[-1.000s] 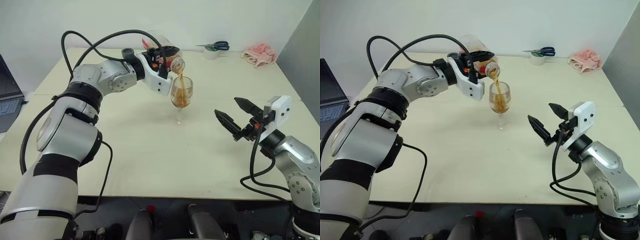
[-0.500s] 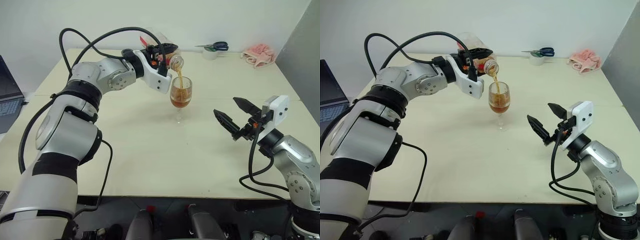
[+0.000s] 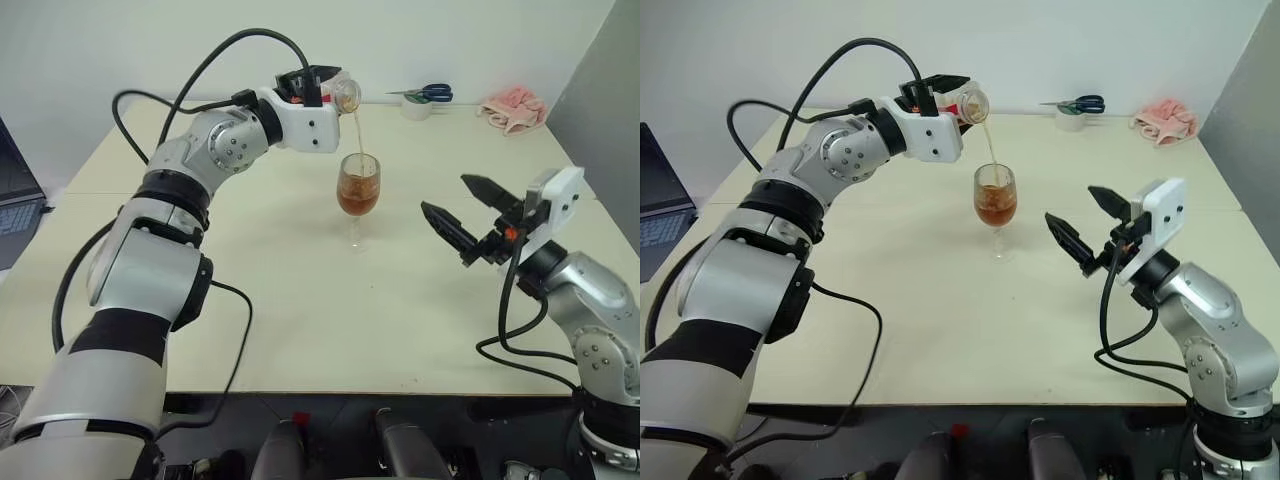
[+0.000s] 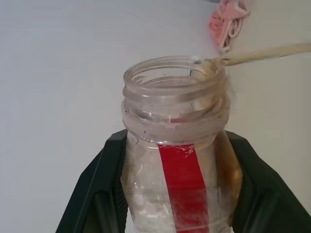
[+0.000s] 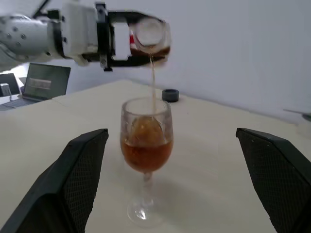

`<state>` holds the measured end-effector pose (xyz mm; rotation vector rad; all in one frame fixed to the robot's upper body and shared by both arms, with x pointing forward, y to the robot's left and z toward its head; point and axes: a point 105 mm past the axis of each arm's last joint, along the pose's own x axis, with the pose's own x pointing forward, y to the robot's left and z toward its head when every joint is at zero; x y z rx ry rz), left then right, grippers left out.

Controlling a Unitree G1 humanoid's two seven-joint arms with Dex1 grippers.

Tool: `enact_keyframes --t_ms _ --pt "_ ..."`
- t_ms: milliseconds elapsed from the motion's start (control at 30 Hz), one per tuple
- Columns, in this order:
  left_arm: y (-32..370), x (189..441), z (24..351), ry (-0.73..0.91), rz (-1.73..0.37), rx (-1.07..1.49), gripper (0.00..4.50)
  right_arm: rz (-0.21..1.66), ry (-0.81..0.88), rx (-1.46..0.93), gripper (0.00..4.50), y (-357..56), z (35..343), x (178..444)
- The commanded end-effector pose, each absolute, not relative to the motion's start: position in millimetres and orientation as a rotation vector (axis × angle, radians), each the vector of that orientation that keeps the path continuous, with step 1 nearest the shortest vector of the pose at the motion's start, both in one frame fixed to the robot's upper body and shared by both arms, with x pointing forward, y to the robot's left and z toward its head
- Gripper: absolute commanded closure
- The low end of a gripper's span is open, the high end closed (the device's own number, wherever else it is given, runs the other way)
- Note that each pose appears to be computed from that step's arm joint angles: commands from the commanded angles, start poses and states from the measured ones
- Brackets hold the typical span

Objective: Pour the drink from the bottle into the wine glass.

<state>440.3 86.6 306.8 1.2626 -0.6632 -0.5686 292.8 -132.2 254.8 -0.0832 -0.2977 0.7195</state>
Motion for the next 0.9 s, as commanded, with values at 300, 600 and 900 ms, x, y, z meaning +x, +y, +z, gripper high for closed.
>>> enact_keyframes --t_ms 300,600,900 --pt "185.9 454.3 317.5 -0.468 -0.353 0.404 2.37 0.940 -0.435 -0.171 0.00 -70.5 335.5 292.6" --pt "262.6 437.5 258.3 -0.314 -0.055 0.101 2.37 1.149 -0.216 -0.291 0.00 -14.8 322.2 302.3" --pt "272.1 416.0 213.5 -0.234 0.005 0.135 2.37 1.207 -0.210 -0.297 0.00 -0.8 314.1 302.0"
